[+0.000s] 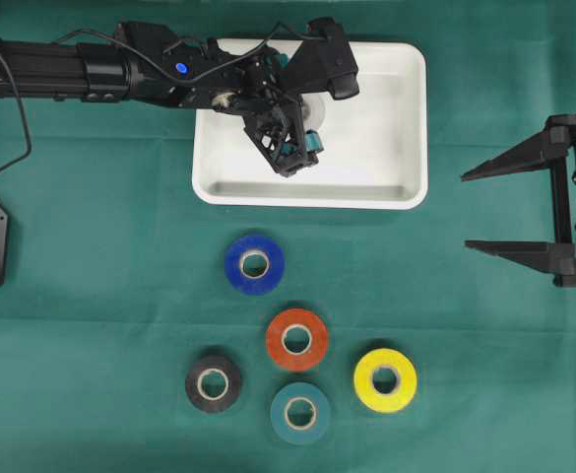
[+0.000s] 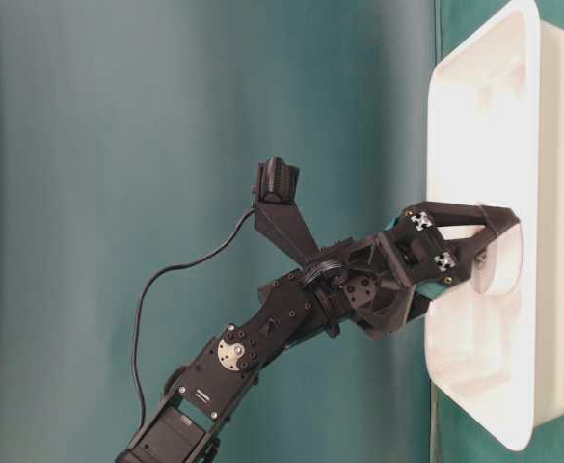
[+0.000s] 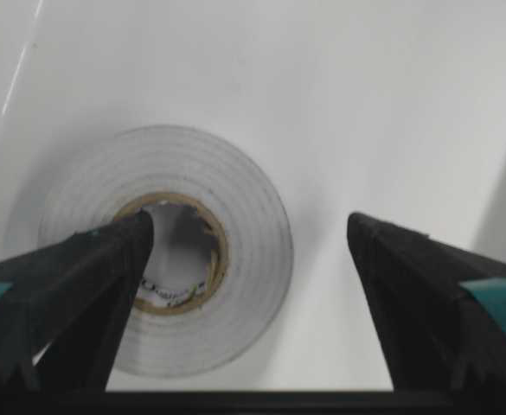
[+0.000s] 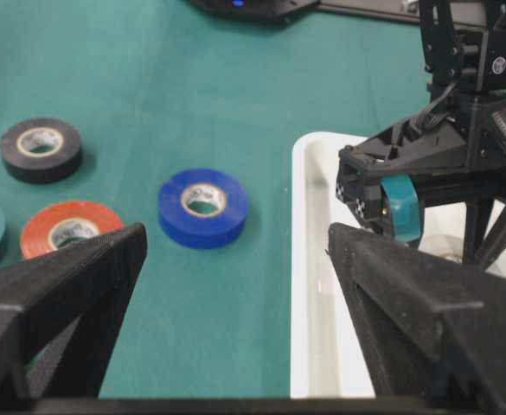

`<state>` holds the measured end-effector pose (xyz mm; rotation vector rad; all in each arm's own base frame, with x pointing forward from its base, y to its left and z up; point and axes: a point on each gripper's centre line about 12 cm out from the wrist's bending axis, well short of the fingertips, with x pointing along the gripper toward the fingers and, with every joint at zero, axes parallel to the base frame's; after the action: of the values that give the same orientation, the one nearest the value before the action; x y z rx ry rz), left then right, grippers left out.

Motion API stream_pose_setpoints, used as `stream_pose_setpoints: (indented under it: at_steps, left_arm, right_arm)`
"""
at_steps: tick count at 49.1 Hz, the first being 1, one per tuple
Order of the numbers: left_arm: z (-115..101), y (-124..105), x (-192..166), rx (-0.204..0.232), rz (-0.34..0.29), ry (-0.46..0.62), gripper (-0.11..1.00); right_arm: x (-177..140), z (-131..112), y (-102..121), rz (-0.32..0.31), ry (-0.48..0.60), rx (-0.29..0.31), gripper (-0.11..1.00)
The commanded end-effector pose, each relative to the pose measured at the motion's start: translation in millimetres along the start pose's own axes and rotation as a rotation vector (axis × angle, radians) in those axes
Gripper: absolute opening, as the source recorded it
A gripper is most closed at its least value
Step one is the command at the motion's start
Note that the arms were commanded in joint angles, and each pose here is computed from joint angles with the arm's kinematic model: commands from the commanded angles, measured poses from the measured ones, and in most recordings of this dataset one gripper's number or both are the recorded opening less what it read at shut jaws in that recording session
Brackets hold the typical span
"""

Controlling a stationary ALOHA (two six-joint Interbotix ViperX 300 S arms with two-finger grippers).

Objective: Pick up the tape from a random location and place it into the white case.
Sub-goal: 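Lower the white roll into the tray and open the left gripper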

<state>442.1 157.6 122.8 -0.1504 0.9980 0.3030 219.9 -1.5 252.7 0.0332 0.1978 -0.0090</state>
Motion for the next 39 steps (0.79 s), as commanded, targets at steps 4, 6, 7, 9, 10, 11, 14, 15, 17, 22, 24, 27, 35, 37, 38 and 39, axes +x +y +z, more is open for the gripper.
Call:
stream_pose_setpoints:
  at_steps: [4,6,7,9,10,11,14,15,17,22,24,27,35,37,38,39]
  left_arm:
    - [24.1,-5.9,-38.0,0.008,-0.007,-0.074,0.98]
    - [28.6,-7.9,-47.4,0.012,-0.009,-0.088,0.98]
    - [31.1,-8.6,-52.8,0.013,-0.010,-0.097,0.98]
    - [35.6,-11.3,-63.5,0.017,-0.014,-0.115,0.98]
    - [38.1,-11.9,-69.1,0.019,-0.014,-0.126,0.98]
    - [40.6,-13.2,-76.9,0.021,-0.016,-0.137,0.98]
    - [46.9,-15.0,-94.4,0.025,-0.018,-0.165,0.98]
    - [48.5,-15.6,-99.3,0.028,-0.019,-0.171,0.98]
    - [51.2,-16.1,-109.2,0.029,-0.020,-0.182,0.98]
    - [57.8,-14.9,-133.0,0.027,-0.019,-0.201,0.98]
    - [59.8,-15.5,-140.6,0.028,-0.020,-0.205,0.98]
    - [61.2,-15.3,-149.4,0.030,-0.019,-0.203,0.98]
    - [62.9,-18.2,-166.6,0.037,-0.024,-0.225,0.98]
    - [62.3,-18.2,-167.0,0.037,-0.024,-0.228,0.98]
    - [61.5,-18.2,-166.2,0.037,-0.024,-0.226,0.98]
    - [60.7,-18.2,-165.5,0.037,-0.024,-0.225,0.98]
  right_arm:
    - [1.8,7.7,-0.1,-0.001,-0.018,-0.001,0.91]
    - [1.6,8.6,0.0,-0.001,-0.022,-0.001,0.91]
    - [1.9,8.1,-0.1,-0.001,-0.018,-0.001,0.91]
    - [1.9,8.1,-0.1,-0.001,-0.018,-0.001,0.91]
    - [1.9,8.8,0.0,-0.001,-0.020,-0.001,0.91]
    - [1.9,8.3,0.0,-0.001,-0.020,-0.001,0.91]
    - [1.9,8.9,0.0,-0.001,-0.022,-0.001,0.91]
    - [1.6,9.1,0.0,-0.001,-0.022,-0.001,0.91]
    - [1.9,8.8,-0.1,-0.001,-0.020,0.000,0.91]
    - [2.0,9.4,0.0,-0.001,-0.022,-0.001,0.91]
    - [2.0,9.4,0.0,-0.001,-0.022,-0.001,0.91]
    - [1.7,10.3,0.0,0.000,-0.025,-0.001,0.91]
    - [2.0,10.0,0.0,-0.001,-0.023,0.000,0.91]
    - [2.0,10.0,0.0,-0.001,-0.023,-0.001,0.91]
    - [2.0,10.0,0.0,-0.001,-0.023,0.000,0.91]
    - [1.8,11.0,0.0,0.000,-0.026,0.000,0.91]
